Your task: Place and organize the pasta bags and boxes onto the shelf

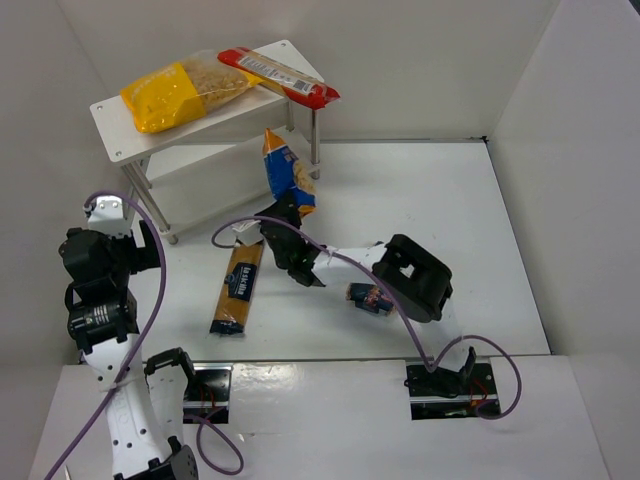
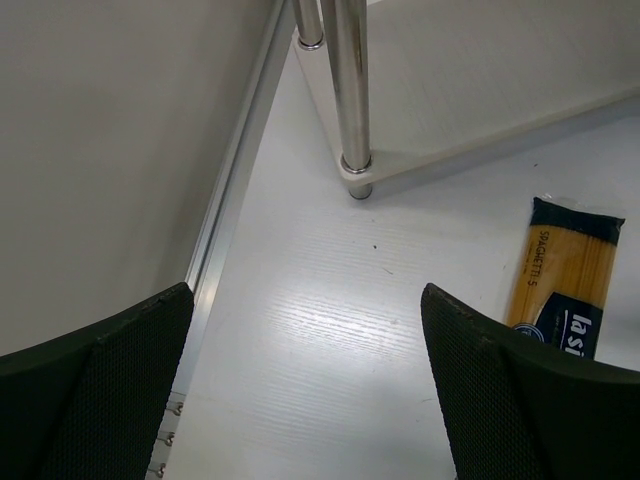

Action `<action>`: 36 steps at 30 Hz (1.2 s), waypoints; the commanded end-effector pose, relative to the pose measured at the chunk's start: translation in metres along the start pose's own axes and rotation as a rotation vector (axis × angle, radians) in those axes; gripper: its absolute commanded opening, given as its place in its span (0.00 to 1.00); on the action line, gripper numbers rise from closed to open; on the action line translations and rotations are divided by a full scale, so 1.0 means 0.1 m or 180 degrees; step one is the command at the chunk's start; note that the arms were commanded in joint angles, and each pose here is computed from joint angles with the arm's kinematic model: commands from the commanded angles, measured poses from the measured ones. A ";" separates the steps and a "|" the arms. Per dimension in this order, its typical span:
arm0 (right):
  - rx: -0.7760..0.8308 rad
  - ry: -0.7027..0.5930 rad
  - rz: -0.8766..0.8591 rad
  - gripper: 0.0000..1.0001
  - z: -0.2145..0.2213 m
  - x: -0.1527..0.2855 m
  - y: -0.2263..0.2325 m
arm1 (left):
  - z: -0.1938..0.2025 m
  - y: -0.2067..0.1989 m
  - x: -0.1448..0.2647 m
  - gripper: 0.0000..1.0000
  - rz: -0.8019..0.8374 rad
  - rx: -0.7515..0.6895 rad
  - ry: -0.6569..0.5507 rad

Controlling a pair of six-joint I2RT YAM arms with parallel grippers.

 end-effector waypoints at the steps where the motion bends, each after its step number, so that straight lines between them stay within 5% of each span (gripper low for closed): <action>1: -0.0398 -0.0088 0.0957 0.00 -0.02 0.05 -0.57 | -0.05 0.01 -0.01 1.00 -0.0055 0.0087 -0.0141; 27: -0.0907 -0.0615 0.2009 0.00 -0.06 -0.12 -0.53 | -0.05 -0.02 -0.01 1.00 0.0070 0.0058 -0.0144; 36: -0.1461 -0.0784 0.2227 0.00 -0.11 -0.15 -0.67 | -0.02 -0.03 -0.04 1.00 0.0113 0.0064 -0.0096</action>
Point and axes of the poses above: each gripper's point midway between its finger pads, its own x axis back along the fingers, its own y axis along the line the jaws close on, z = x × y, the point moved 9 cm from there along x, back along the fingers, and after that the axes turned 6 degrees about -x, right-handed, at the moved point
